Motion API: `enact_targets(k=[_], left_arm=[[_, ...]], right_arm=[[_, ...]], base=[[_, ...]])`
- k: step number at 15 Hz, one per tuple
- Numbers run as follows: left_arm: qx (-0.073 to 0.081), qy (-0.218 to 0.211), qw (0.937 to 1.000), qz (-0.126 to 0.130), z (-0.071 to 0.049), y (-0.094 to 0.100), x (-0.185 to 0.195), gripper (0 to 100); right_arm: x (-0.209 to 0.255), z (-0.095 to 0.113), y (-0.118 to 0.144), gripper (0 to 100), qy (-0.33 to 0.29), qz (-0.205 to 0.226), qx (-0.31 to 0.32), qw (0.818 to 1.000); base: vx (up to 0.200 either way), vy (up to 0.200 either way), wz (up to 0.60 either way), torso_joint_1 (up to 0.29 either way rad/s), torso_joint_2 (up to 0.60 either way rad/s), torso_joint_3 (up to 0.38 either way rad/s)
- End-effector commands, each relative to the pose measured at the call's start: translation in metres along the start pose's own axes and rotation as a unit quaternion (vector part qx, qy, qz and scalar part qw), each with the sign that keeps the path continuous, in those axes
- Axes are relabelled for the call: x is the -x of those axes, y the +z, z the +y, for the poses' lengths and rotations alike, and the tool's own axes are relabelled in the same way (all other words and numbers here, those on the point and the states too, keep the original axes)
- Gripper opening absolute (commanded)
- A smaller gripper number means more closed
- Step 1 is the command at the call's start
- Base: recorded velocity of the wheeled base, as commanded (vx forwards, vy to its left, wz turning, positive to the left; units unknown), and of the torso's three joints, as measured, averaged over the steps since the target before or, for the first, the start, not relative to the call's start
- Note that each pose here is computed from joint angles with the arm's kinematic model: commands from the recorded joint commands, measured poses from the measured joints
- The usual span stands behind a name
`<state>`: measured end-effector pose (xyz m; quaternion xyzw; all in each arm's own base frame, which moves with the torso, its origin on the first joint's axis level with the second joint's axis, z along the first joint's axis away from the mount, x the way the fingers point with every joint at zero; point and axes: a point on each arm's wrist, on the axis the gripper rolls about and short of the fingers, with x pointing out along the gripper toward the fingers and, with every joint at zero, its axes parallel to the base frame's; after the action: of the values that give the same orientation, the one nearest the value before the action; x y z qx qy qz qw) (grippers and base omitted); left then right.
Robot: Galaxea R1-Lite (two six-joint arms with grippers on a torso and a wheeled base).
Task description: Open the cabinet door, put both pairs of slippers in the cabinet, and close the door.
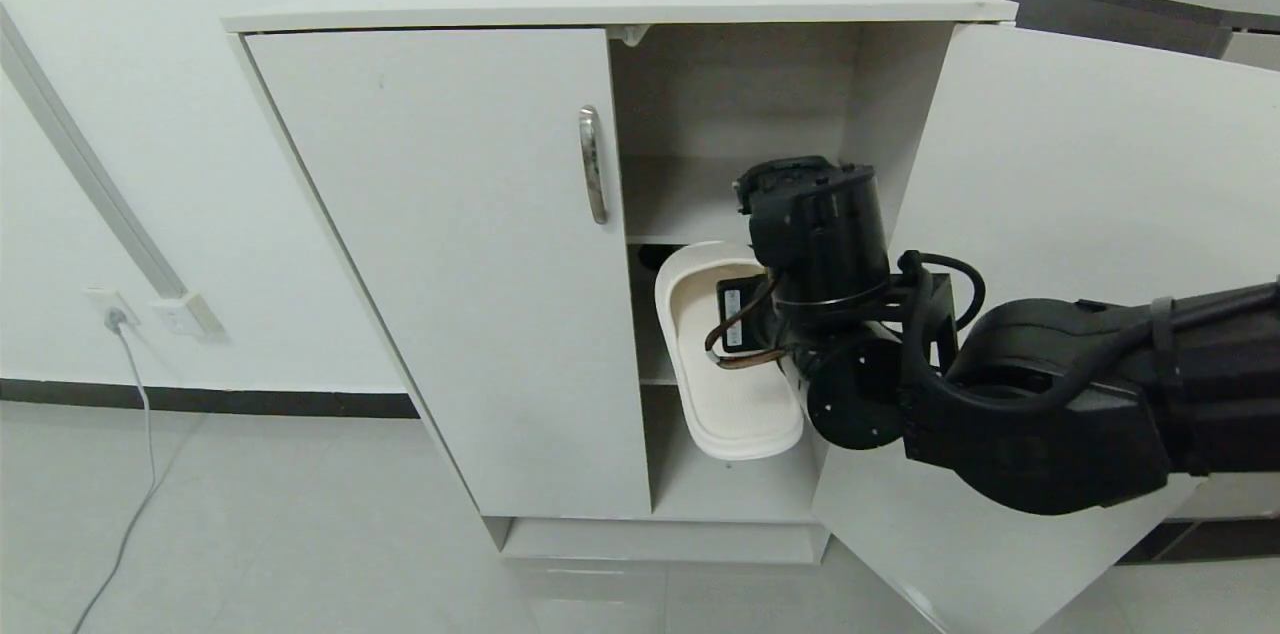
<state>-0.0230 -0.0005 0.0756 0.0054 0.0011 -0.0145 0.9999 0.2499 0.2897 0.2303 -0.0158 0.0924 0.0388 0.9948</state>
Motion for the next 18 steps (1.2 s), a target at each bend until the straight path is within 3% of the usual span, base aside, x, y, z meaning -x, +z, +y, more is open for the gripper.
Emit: enact_targets(k=[1, 12, 18], left_arm=[[0.0, 0.0, 1.0, 0.0, 0.0, 0.0, 0.0, 0], [0.0, 0.0, 1.0, 0.0, 0.0, 0.0, 0.0, 0], [0.0, 0.0, 1.0, 0.0, 0.0, 0.0, 0.0, 0]], right_arm=[[0.0, 0.0, 0.012, 0, 0.0, -0.009, -0.009, 1.0], [-0.011, 0.004, 0.015, 0, -0.006, -0.013, -0.007, 1.0], [-0.009, 0.003, 0.017, 0, -0.006, -0.015, -0.009, 1.0]], base=[[0.0, 0.0, 0.0, 0.0, 0.0, 0.0], [0.0, 0.0, 0.0, 0.0, 0.0, 0.0], [0.2, 0.0, 0.0, 0.002, 0.0, 0.002]])
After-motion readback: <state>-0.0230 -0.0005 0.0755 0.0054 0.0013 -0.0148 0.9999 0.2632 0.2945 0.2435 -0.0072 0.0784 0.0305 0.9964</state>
